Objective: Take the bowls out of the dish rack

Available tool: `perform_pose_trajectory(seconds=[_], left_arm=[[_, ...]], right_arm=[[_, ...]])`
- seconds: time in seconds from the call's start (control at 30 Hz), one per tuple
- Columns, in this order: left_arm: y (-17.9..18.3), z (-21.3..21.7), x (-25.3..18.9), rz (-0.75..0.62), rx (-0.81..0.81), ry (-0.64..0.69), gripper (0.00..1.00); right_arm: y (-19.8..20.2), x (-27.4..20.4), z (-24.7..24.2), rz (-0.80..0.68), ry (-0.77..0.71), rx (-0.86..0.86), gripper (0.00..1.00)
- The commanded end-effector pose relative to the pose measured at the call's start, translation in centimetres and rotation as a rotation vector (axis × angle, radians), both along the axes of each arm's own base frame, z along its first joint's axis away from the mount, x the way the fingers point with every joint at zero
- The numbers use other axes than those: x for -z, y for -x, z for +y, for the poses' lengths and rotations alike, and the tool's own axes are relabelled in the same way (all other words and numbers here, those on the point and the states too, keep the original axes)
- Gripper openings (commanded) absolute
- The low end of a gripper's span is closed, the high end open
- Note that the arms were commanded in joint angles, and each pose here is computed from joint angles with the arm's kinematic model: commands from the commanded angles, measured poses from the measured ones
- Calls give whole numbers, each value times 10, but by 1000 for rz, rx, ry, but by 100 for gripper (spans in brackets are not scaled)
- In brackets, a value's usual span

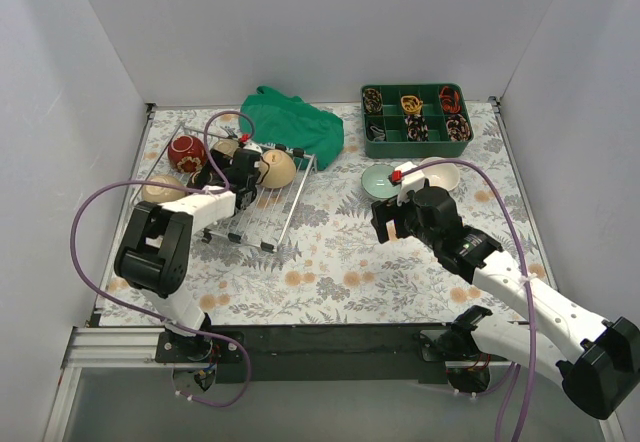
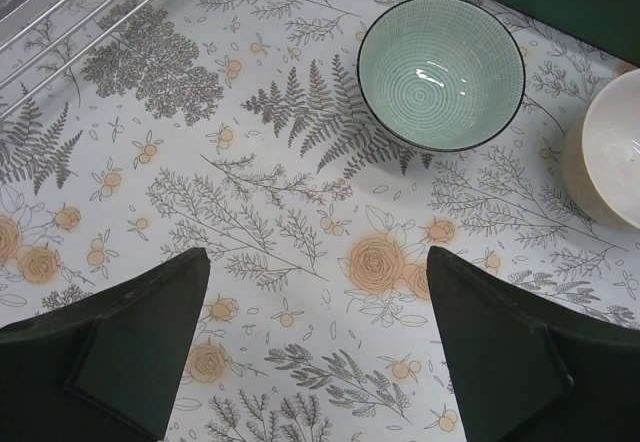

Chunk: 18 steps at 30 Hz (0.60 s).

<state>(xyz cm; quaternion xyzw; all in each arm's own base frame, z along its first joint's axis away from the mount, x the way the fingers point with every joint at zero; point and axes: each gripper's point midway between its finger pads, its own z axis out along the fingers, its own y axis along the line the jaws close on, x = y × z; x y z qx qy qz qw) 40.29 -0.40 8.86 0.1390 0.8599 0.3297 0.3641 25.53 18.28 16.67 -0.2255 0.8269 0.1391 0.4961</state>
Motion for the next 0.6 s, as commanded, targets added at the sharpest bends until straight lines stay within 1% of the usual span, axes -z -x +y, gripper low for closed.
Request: perform_pose_trajectory(seconds=[0.0,0.13,0.27,0.37,0.4,0.47,0.57], left_arm=[[22,10,31,166,-5,-76,98],[22,13,29,184,-20,-150,98],[19,10,22,172,-41,-162,98],[20,3,21,176,-25,-166,91],[21,1,21,178,-19,-169,86],[22,-5,20,180,-6,-175,81],[25,-11,19,183,1,-171,71]], right_arm=[[-3,-8,7,-31,-29,-22,98],[-2,-10,9,-34,-34,-33,98],[-1,-12,11,-37,-42,-48,97],[0,-14,12,-45,-51,-55,97],[0,-14,13,-46,-53,-60,97],[0,-16,13,-49,-56,-60,97],[1,-17,13,-53,-61,-59,97]])
